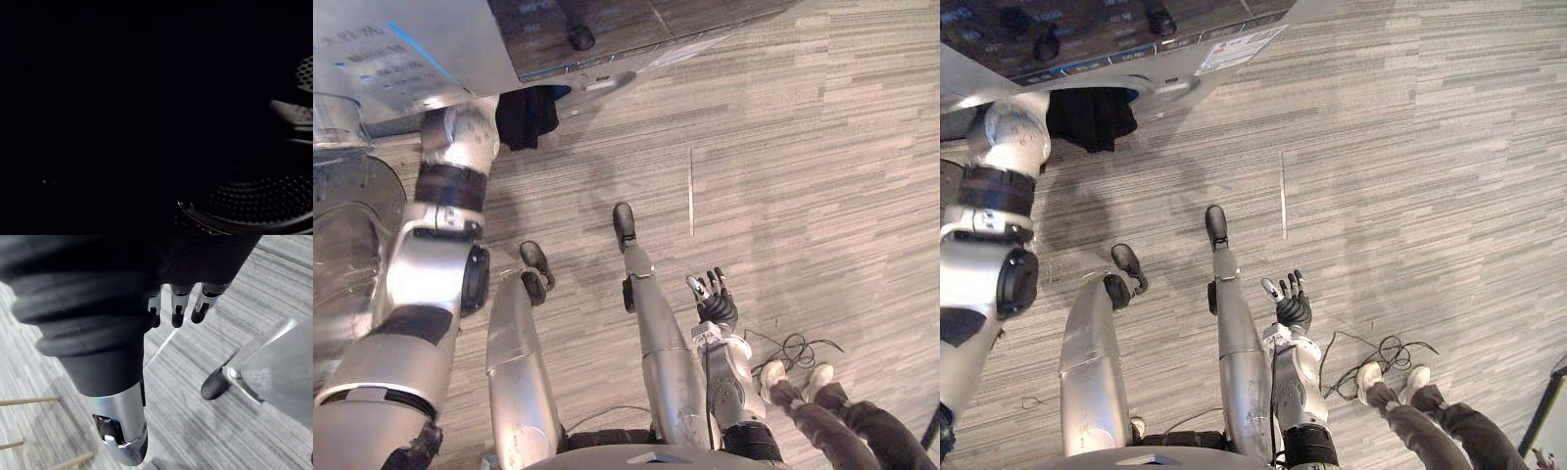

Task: Pick up the laundry basket with both hands and put the clothes into the washing machine.

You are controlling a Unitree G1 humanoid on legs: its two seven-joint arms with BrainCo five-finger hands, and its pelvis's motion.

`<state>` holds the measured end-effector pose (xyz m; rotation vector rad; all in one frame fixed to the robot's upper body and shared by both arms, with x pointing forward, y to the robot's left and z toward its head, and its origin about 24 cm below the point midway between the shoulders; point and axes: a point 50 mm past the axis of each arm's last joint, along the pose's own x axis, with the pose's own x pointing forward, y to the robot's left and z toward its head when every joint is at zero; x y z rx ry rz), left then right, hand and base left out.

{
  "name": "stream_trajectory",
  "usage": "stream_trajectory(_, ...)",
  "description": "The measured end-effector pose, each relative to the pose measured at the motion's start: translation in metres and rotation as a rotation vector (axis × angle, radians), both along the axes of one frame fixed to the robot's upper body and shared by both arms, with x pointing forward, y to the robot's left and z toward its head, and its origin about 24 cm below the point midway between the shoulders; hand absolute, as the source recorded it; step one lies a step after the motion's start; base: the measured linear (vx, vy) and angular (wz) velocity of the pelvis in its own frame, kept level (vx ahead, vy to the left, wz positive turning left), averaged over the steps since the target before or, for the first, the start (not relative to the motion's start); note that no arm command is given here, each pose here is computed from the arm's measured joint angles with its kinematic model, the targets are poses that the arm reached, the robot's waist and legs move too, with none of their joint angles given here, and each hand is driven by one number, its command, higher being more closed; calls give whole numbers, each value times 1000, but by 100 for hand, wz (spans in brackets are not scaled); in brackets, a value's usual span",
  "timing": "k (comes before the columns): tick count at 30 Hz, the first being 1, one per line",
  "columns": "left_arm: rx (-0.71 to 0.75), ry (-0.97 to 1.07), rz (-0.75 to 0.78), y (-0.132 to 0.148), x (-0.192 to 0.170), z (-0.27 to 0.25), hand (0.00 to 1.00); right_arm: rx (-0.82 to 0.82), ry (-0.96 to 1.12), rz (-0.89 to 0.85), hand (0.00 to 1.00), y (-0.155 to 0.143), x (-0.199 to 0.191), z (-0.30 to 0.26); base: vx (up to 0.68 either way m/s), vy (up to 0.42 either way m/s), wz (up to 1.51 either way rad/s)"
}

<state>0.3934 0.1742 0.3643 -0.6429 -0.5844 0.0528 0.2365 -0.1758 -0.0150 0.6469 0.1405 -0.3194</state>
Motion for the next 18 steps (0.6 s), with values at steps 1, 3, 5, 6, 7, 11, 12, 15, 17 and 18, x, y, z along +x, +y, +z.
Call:
stream_trajectory(1, -24, -16, -8, 1, -1, 2, 100, 7, 0, -2, 0, 0, 0, 0, -33, 14, -26)
stream_trajectory(3, -103, -26, -31, 5, -3, 14, 100, 24, 7, -15, 0, -2, -2, -2, -42, 15, -29)
stream_trajectory(5, -149, -42, -14, 11, -7, 23, 100, 33, 16, -41, 0, -8, -5, -4, -63, 9, -25)
stream_trajectory(6, -169, -57, 10, 15, -10, 30, 100, 30, 23, -62, 0, -14, -9, -6, -74, -1, -24)
stream_trajectory(7, -176, -64, 20, 17, -12, 33, 100, 30, 26, -77, 0, -18, -12, -6, -81, -6, -22)
stream_trajectory(11, -191, -110, 145, 43, -27, 54, 100, -2, 54, -148, 0, -42, -31, -11, -85, -18, -20)
stream_trajectory(12, -180, -115, 201, 52, -32, 59, 100, -4, 62, -162, 0, -47, -36, -12, -91, -29, -19)
stream_trajectory(15, -98, -181, 341, 61, -51, 83, 100, -16, 54, -194, 0, -56, -46, -9, -64, -25, -4)
stream_trajectory(17, 38, -282, 509, 64, -74, 107, 100, -28, 28, -203, 0, -60, -47, -3, -48, -30, 12)
stream_trajectory(18, 74, -301, 559, 64, -80, 111, 100, -35, 19, -205, 0, -62, -47, -1, -35, -34, 18)
